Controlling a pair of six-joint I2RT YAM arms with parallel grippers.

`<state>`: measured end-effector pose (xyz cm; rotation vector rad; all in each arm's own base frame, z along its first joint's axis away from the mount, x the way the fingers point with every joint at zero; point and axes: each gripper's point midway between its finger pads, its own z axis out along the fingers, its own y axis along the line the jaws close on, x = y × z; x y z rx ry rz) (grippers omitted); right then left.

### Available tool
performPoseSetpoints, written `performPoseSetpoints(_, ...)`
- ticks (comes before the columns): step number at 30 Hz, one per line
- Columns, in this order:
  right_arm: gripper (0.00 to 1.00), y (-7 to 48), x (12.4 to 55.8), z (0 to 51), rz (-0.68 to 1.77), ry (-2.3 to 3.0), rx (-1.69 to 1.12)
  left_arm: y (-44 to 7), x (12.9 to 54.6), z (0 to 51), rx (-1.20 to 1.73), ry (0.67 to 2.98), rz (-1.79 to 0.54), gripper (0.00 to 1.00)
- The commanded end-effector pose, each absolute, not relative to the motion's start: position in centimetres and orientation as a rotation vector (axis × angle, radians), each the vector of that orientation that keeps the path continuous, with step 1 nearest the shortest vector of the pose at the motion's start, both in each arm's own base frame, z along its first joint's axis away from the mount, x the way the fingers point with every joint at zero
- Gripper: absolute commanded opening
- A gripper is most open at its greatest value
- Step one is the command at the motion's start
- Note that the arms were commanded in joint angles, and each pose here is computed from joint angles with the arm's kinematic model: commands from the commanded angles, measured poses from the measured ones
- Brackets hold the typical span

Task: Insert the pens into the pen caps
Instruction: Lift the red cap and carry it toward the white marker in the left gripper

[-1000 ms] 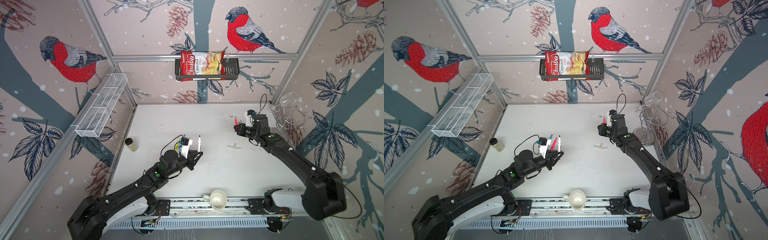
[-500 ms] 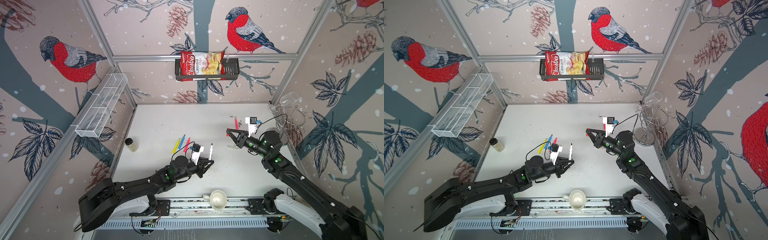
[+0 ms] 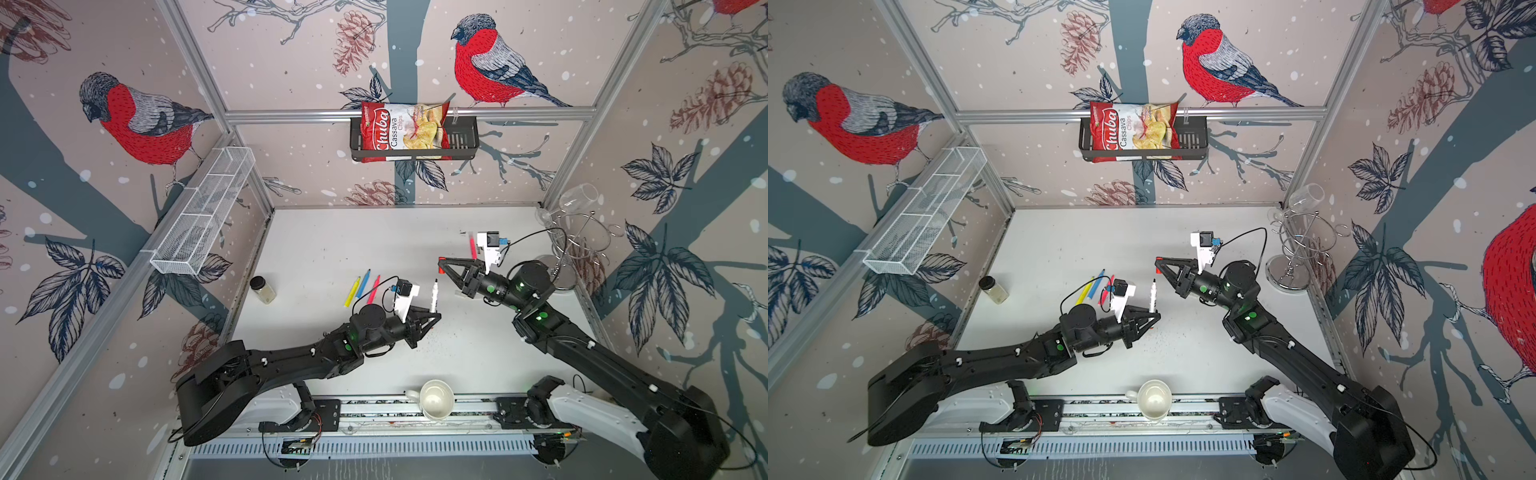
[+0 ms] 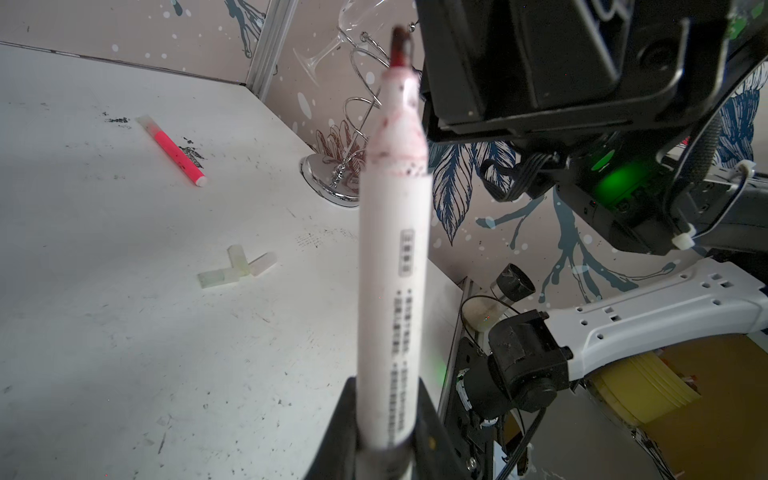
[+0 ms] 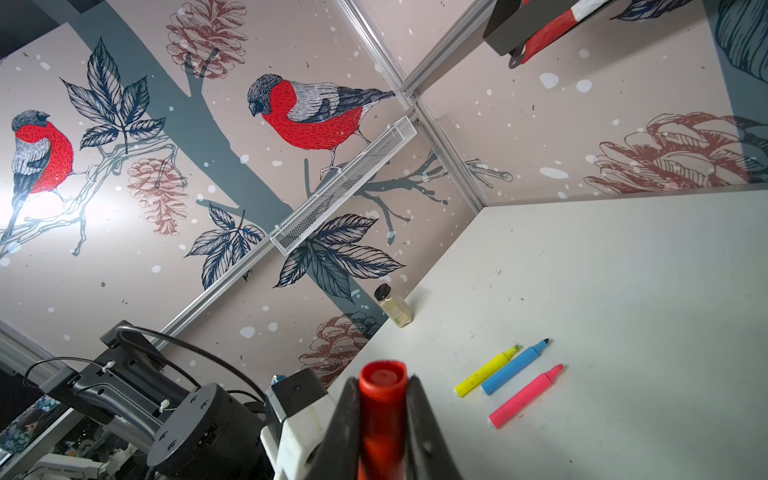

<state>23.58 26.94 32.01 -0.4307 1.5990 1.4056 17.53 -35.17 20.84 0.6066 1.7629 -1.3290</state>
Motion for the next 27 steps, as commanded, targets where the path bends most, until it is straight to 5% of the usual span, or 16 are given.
performPoseSetpoints(1, 0.17, 27.0, 22.9, 33.3, 1.412, 1.518, -0.467, -35.7, 17.4, 22.3, 0.629, 1.703, -1.354, 0.0)
performPoseSetpoints(27, 0.16, 27.6, 21.8, 33.7, 1.469, 1.466, -0.506, -35.1, 17.9, 22.6, 0.617, 1.687, -1.301, 0.0)
